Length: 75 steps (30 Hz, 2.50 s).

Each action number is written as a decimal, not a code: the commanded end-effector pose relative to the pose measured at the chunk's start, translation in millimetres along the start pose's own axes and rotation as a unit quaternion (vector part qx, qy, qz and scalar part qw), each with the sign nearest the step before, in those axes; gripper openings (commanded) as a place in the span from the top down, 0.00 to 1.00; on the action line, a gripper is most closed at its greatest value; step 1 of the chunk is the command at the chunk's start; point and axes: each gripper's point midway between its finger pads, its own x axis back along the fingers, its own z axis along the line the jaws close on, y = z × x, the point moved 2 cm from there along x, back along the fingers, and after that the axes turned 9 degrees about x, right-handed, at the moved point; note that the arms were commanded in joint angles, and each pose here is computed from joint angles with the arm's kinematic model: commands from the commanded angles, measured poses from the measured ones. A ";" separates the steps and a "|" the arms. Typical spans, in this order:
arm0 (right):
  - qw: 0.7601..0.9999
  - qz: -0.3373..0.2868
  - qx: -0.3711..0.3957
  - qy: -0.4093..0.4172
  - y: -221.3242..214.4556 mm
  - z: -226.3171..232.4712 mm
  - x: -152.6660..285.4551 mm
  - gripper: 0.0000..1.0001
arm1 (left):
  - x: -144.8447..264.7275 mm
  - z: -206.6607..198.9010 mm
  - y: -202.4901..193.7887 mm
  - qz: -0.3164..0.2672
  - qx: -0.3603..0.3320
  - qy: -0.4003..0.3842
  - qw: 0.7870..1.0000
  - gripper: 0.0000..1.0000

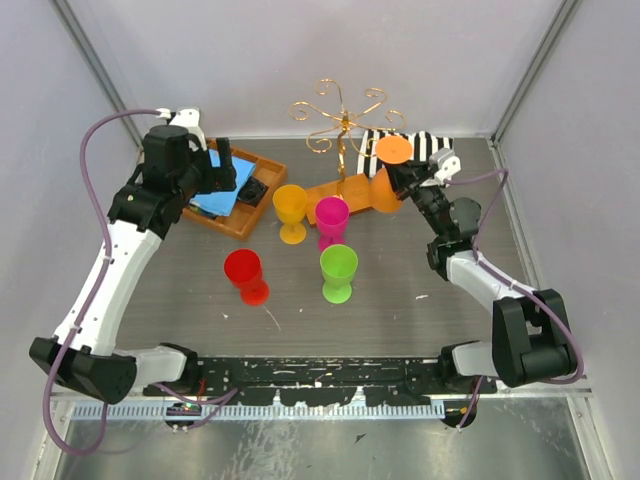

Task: Place the wine glass upside down on the wine glass rack
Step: Turn the wine glass upside down at the wine rack.

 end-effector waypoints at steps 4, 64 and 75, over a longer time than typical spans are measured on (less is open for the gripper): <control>0.997 -0.069 0.027 0.008 35.8 -4.2 -13.7 0.99 | 10.3 -4.7 14.3 -0.036 -0.007 -0.021 0.999 0.02; 0.991 -0.075 -0.017 0.113 2.3 9.5 -67.2 0.98 | 3.4 -0.8 8.2 -0.005 0.007 -0.032 0.999 0.02; 0.982 -0.087 -0.028 0.167 -0.5 25.1 -68.7 0.98 | 1.8 0.0 7.3 -0.002 0.006 -0.030 1.000 0.02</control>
